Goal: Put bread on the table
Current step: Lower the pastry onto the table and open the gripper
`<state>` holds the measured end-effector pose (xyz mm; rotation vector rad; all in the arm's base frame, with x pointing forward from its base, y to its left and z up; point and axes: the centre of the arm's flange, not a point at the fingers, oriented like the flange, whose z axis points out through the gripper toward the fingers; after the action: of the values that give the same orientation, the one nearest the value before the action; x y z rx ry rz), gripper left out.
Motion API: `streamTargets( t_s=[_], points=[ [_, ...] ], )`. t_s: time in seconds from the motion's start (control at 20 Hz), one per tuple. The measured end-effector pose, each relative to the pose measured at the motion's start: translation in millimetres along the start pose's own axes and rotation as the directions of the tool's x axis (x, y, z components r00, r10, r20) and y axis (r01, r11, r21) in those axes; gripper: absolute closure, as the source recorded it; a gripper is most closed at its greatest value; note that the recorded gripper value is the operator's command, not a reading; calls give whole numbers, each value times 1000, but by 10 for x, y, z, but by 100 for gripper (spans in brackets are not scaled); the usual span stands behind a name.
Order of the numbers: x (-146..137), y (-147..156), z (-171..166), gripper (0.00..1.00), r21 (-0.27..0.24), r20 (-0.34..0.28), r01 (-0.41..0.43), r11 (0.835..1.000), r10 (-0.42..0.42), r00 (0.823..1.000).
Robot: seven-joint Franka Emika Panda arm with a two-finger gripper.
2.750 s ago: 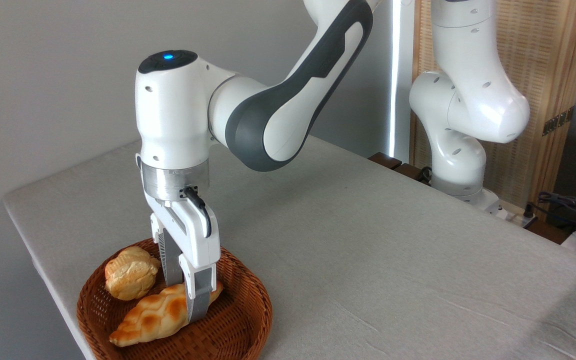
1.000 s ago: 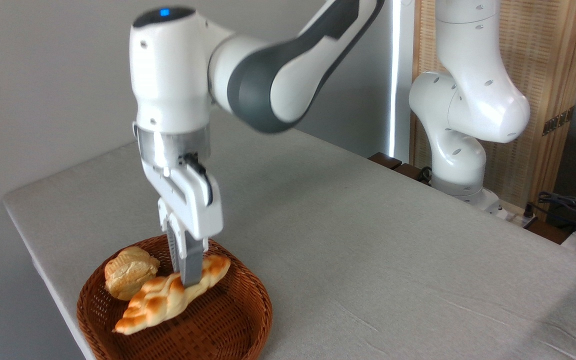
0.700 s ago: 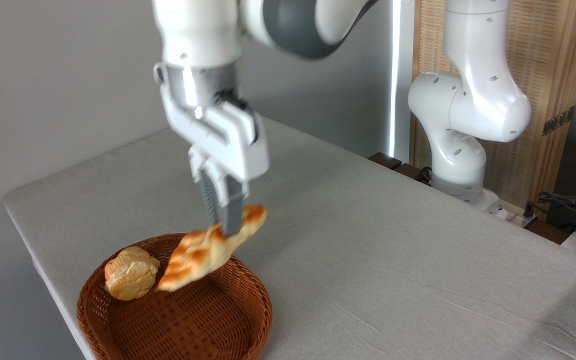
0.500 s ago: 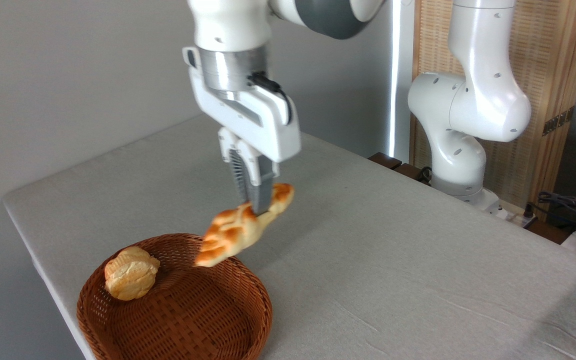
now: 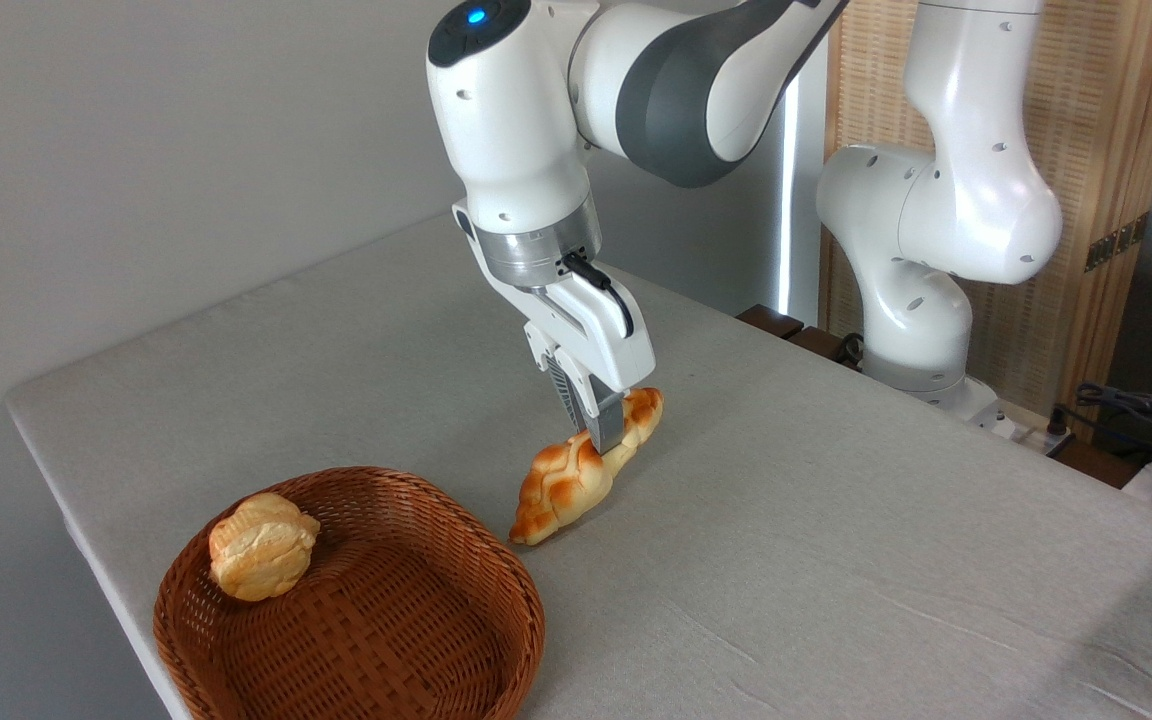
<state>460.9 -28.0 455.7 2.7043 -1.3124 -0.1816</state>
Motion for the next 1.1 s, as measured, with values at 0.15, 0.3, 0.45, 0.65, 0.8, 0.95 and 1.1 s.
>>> streamTargets(
  t_s=[0.15, 0.3, 0.45, 0.65, 0.8, 0.95, 1.1],
  points=[
    [20, 12, 46, 0, -5, 6, -5, 1000, 5, 1000],
    [46, 18, 78, 0, -11, 12, -10, 1000, 10, 1000],
    [50, 21, 82, 0, -11, 12, -11, 1000, 11, 1000],
    [53, 24, 64, 0, -11, 12, -12, 1000, 12, 1000],
    [41, 42, 62, 0, -9, 41, -23, 1000, 24, 999],
    [103, 98, 63, 0, 0, 55, -44, 999, 44, 997],
    [124, 106, 30, 0, 6, 53, -49, 999, 48, 997]
  ],
)
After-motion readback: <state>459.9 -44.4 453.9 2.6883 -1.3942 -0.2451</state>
